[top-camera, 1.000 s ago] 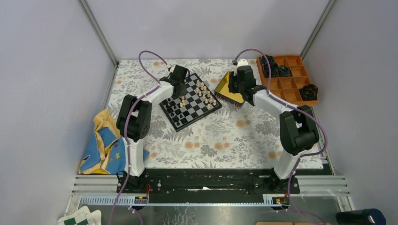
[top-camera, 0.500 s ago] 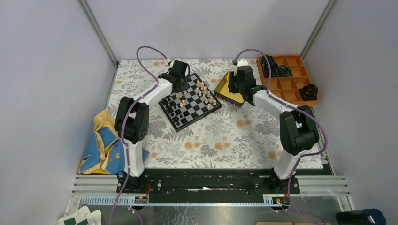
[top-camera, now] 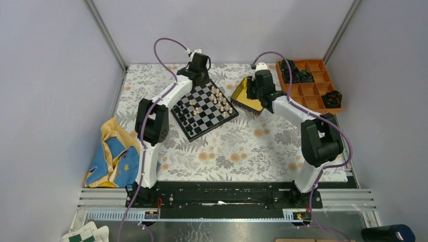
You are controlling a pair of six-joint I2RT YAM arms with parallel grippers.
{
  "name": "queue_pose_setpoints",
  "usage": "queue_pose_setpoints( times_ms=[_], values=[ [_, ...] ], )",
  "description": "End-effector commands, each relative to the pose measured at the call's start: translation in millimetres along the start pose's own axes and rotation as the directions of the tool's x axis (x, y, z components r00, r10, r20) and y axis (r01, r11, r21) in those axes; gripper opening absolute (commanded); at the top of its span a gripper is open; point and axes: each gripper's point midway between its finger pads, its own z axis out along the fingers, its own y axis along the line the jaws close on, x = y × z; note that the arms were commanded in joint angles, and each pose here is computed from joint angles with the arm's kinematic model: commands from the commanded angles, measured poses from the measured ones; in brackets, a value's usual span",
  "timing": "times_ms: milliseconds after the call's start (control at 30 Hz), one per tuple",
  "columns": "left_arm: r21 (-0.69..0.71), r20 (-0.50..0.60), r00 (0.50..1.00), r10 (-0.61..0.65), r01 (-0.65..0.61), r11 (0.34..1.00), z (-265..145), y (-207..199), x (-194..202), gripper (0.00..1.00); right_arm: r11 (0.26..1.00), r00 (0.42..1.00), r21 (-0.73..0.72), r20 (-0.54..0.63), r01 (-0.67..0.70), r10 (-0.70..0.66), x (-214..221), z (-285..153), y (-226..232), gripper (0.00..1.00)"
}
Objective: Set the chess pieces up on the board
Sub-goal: Place the chess piece on the chessboard.
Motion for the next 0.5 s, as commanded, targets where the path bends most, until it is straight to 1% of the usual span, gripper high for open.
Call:
queue_pose_setpoints(
  times_ms=[0,233,467],
  values=[
    [0.023,0.014,0.999,0.03,-0.03,0.999,22.5,-8.8,-0.5,0.0,1.0,0.997,0.019,0.075,-0.001,-0.001,-33.6,-4.2,-4.0,0.33],
    [0.033,0.038,0.999,0.033,-0.034,0.999,45.2,-13.9,-1.9,0.0,1.0,0.997,0.025,0.076,-0.006,0.004,-37.0,-1.2,-9.0,0.33],
    [0.027,0.056,0.998,0.03,-0.032,0.999,55.5,-14.4,-3.8,0.0,1.0,0.997,0.018,0.07,-0.014,0.013,-36.0,3.6,-11.0,0.33]
  ],
)
